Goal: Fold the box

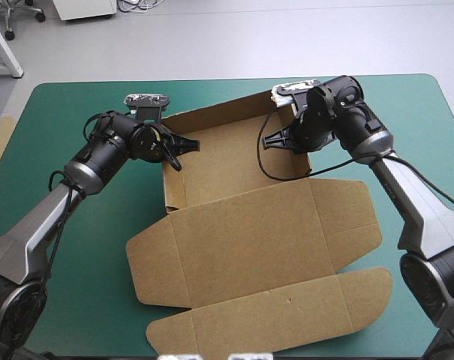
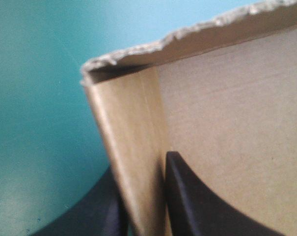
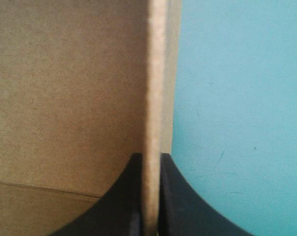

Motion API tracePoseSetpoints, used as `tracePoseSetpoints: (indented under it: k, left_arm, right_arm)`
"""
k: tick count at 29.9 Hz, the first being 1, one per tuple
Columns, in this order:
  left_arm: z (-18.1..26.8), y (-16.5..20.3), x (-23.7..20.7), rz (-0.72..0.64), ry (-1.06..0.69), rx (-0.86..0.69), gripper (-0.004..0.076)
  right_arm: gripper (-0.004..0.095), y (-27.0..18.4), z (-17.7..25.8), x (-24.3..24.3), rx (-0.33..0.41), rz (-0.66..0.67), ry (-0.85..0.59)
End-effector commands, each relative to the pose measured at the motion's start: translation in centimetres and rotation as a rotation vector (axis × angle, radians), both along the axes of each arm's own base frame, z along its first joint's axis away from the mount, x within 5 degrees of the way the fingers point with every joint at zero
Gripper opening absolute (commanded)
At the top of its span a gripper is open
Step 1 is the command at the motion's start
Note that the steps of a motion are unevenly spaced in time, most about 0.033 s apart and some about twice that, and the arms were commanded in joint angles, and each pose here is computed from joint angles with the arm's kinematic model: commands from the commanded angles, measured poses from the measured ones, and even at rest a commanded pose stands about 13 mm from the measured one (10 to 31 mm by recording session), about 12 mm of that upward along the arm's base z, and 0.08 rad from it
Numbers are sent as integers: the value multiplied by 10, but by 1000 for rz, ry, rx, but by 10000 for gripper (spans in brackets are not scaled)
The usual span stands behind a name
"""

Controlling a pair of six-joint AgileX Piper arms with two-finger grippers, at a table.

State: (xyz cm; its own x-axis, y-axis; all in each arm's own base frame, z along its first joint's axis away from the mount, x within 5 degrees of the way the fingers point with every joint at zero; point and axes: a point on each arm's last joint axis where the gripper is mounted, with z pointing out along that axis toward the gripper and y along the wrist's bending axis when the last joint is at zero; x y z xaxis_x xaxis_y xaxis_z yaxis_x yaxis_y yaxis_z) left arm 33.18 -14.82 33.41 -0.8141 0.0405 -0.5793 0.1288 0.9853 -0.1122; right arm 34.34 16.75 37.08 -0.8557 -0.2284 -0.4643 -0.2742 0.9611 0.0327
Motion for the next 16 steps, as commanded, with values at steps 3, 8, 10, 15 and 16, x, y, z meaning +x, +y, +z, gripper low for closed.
tracePoseSetpoints:
  k: [3, 8, 10, 15, 16]
  left_arm:
    - [30, -17, -9, -55, -117, -170, -8]
    - [36, -17, -8, -59, -167, -187, -10]
    - [44, -15, -8, -60, -212, -189, -10]
    - [70, -10, -5, -65, -301, -136, -10]
    - [73, -9, -5, -63, -309, -119, -10]
  right_arm:
    - [-11, 14, 27, -9, 173, 45, -70]
    - [-11, 16, 19, -4, 165, 49, -49]
    - [-11, 16, 16, -3, 151, 52, -40]
    - [-11, 20, 3, 1, 138, 53, 18]
    - [-11, 21, 1, 2, 143, 58, 28]
